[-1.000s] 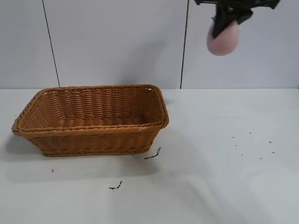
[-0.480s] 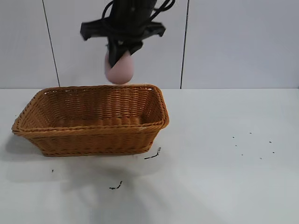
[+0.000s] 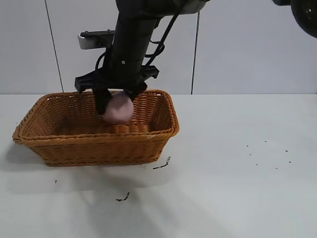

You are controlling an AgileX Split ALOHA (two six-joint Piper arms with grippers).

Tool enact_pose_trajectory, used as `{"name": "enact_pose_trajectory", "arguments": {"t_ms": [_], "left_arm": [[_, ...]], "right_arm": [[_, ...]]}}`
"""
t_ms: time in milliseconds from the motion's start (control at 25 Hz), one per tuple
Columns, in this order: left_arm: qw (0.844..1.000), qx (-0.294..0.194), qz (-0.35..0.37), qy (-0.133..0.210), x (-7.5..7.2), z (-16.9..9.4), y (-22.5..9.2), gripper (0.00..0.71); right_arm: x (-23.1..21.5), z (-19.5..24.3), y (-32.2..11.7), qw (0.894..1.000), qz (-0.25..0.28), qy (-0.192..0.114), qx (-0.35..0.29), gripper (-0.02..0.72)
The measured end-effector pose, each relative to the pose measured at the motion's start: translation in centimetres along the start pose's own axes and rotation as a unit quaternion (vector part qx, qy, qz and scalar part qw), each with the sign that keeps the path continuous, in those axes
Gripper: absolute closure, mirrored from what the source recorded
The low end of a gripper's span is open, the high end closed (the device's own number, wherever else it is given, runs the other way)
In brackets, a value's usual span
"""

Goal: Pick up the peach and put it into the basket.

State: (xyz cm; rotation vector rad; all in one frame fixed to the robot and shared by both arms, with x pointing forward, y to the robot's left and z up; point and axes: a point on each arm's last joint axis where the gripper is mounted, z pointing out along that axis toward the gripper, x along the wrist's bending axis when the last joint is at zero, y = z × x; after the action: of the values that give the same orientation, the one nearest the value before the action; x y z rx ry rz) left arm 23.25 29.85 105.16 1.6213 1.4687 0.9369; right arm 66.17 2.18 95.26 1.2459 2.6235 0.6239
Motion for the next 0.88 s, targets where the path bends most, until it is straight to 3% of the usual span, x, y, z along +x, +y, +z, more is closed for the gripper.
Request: {"name": "enact_pose_trajectory", "arguments": {"t_ms": [160, 480, 680, 880], "left_arm": [[1.0, 0.0, 0.0, 0.0, 0.0, 0.0, 0.0, 0.018], [1.0, 0.0, 0.0, 0.0, 0.0, 0.0, 0.0, 0.018], [1.0, 0.0, 0.0, 0.0, 0.0, 0.0, 0.0, 0.018], [1.0, 0.0, 0.0, 0.0, 0.0, 0.0, 0.0, 0.018]], "right_arm": [[0.1, -0.6, 0.0, 1.0, 0.0, 0.002, 0.018, 0.02], [-3.8, -5.4, 2.2, 0.999, 0.03, -0.015, -0.026, 0.015], [-11.3, -7.2, 1.1, 0.994, 0.092, -0.052, -0.03, 0.014], [-21.0, -9.1, -2.6, 0.98, 0.175, -0.094, 0.001, 0.014]]}}
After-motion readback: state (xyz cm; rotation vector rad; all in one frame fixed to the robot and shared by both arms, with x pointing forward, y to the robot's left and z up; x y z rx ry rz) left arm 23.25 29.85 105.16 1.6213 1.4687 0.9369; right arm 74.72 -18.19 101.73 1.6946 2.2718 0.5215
